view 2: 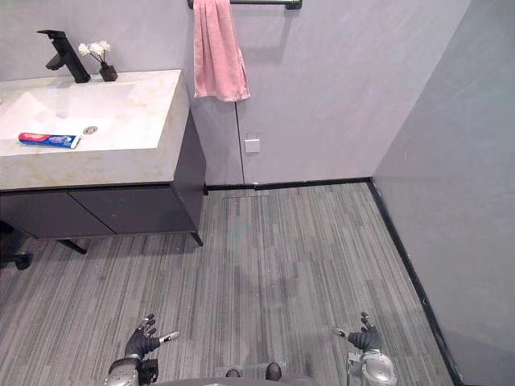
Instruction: Organize washtable
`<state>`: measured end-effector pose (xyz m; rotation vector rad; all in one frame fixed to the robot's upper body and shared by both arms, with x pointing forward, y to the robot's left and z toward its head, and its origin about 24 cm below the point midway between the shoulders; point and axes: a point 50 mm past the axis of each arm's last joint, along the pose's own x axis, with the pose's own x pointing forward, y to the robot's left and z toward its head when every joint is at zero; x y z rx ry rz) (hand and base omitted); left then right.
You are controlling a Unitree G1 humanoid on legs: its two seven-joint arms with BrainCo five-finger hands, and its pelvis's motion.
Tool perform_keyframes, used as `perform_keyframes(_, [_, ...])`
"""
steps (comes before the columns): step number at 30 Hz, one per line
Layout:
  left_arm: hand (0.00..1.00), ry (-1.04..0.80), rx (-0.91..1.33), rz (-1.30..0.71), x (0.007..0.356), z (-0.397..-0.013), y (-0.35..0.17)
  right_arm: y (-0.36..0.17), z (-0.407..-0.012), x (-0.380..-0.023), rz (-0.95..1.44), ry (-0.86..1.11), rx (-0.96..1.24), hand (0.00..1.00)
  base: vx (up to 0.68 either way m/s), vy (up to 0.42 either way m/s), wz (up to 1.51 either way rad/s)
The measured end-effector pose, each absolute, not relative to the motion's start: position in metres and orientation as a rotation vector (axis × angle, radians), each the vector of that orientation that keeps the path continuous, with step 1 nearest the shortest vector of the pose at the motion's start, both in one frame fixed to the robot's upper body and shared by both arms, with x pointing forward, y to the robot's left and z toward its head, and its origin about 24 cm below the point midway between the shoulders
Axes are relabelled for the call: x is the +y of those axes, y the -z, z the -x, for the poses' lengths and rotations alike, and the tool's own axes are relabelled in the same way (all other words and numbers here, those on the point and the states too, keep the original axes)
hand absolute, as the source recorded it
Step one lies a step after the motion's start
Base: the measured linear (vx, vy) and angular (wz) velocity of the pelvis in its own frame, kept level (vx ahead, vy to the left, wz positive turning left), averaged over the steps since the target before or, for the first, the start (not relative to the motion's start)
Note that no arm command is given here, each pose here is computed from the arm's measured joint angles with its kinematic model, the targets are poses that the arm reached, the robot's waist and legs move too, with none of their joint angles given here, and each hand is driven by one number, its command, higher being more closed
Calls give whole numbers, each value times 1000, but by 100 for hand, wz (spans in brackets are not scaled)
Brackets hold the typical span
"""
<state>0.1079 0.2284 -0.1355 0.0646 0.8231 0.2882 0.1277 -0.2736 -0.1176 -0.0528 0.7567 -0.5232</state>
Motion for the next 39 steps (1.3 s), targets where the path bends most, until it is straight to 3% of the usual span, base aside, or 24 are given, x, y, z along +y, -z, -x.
perform_keyframes(15, [0,-328,806,-60,234,-108,133,110,-143,-277,98,521,712,0,-29,0,-1])
perform_keyframes(25, [0,-304,659,-32,225,-135,115,106,-158,-268,111,468,681,0,-10,42,-22])
perform_keyframes(39, [0,-246,553,-51,215,-173,99,86,-187,-257,178,349,570,0,457,-50,25])
